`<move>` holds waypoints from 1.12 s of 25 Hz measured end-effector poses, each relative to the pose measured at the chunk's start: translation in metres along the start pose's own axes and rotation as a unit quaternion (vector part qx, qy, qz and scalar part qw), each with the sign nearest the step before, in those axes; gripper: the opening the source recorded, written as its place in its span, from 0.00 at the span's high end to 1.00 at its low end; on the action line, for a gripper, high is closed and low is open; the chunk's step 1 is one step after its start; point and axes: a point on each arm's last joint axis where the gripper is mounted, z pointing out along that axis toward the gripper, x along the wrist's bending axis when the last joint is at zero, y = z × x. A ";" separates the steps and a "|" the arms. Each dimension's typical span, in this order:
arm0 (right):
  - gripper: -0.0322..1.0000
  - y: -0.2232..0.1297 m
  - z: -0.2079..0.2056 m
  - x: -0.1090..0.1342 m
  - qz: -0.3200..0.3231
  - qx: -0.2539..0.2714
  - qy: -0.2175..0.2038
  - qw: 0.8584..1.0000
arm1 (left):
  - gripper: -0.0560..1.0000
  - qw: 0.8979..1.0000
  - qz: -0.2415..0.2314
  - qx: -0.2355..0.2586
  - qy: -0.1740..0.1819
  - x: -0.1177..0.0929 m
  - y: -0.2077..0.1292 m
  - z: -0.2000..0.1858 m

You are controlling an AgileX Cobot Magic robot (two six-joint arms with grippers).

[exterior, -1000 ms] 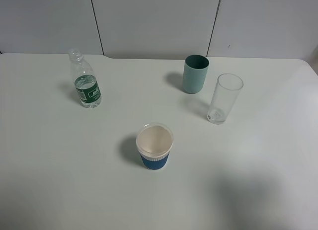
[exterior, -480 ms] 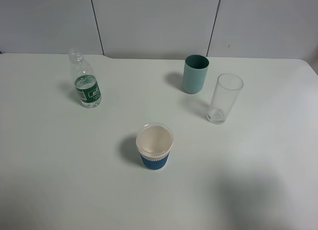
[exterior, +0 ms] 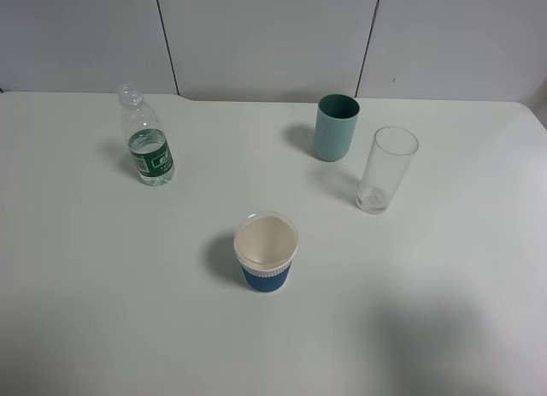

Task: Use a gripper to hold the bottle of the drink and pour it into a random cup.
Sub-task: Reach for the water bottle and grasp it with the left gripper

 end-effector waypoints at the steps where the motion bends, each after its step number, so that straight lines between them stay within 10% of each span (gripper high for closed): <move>1: 0.25 0.000 0.000 0.000 0.000 0.000 0.000 1.000 | 0.00 1.000 0.000 0.000 0.000 0.000 0.000 0.000; 28: 0.25 0.000 0.000 0.000 0.000 0.000 0.000 1.000 | 0.00 1.000 0.000 0.000 0.000 0.000 0.000 0.000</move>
